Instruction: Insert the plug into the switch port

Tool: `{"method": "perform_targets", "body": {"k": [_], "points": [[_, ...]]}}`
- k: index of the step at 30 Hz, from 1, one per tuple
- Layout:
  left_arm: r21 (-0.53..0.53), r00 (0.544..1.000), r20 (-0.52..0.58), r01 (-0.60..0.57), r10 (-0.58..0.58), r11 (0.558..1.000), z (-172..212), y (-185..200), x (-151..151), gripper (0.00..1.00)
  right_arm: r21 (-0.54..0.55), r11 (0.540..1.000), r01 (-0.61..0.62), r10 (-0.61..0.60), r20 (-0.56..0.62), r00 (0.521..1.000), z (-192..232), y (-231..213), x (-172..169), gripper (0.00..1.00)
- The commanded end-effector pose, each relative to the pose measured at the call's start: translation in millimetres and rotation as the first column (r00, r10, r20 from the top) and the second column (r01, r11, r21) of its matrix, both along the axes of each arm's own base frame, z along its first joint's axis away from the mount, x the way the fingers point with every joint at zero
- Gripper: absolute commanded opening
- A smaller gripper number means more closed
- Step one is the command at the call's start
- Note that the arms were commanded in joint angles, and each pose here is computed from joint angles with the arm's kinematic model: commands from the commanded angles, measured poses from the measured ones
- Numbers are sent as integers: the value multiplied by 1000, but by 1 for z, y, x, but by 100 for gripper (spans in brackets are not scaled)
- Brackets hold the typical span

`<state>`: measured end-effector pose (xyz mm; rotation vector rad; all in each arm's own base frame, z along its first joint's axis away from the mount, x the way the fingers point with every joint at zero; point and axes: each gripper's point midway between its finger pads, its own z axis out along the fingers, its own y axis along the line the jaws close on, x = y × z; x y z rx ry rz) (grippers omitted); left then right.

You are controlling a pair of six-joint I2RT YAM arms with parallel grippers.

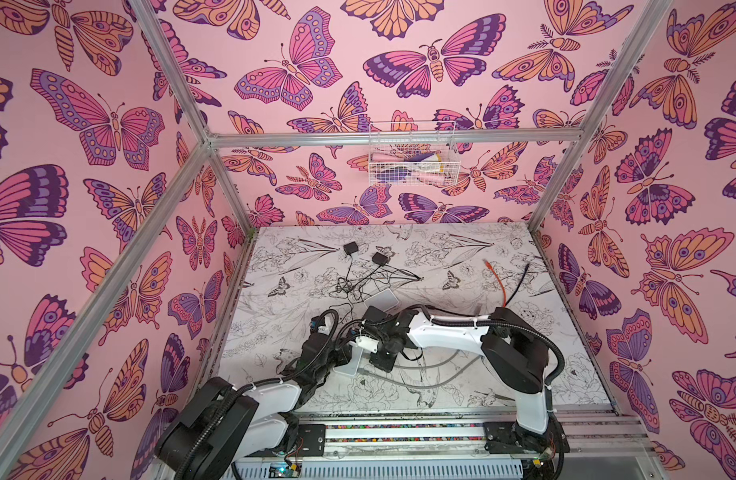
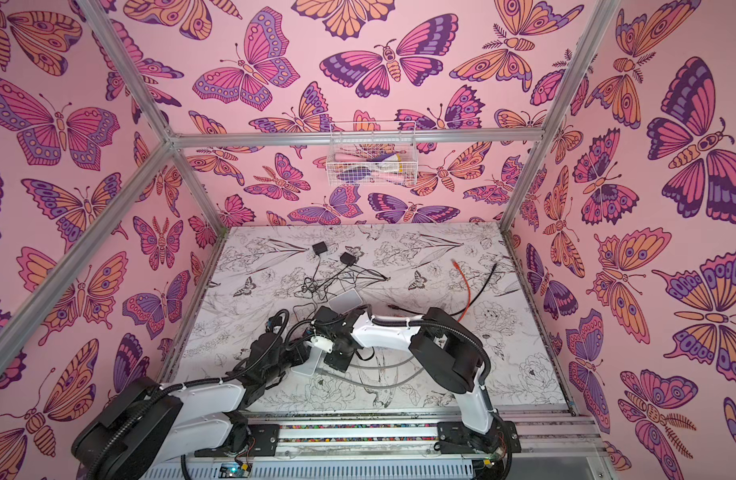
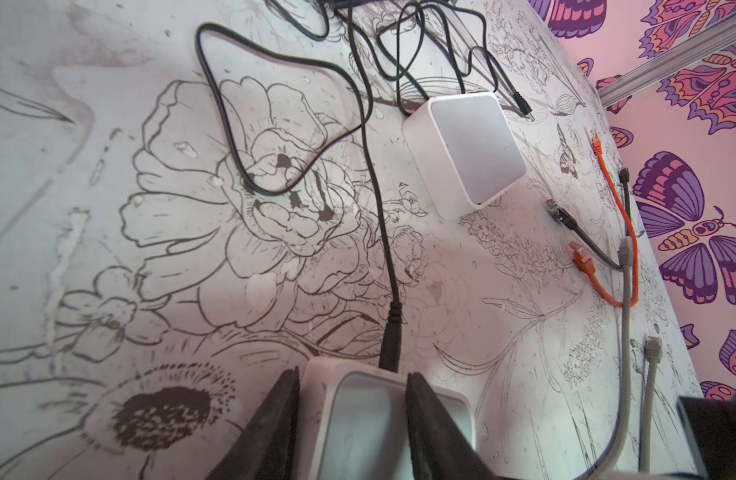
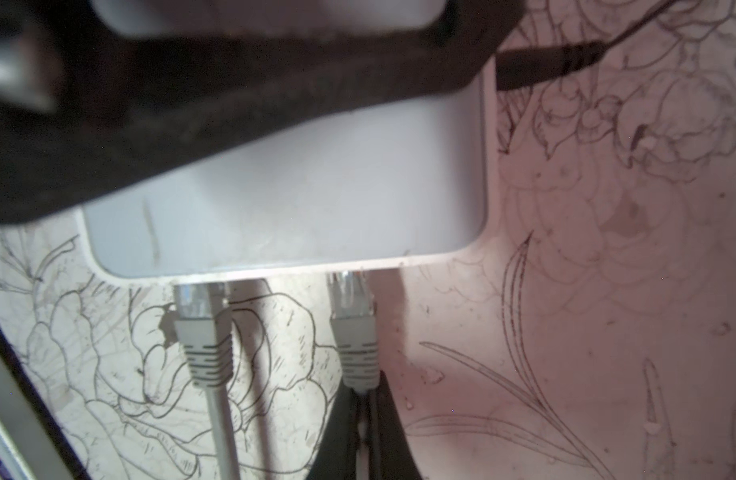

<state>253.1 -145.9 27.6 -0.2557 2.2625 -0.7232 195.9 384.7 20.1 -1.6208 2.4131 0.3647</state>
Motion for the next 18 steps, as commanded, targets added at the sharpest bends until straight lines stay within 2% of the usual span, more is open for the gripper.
{"method": "perform_targets", "body": {"k": [1, 18], "points": [[-63, 967, -188, 164, -173, 984, -31, -24, -50, 44, 357, 933, -33, 12, 61, 998, 51, 89, 21, 0], [-67, 964, -165, 202, -210, 977, -28, -35, -52, 43, 401, 915, -51, 35, 46, 998, 51, 108, 24, 0]]}}
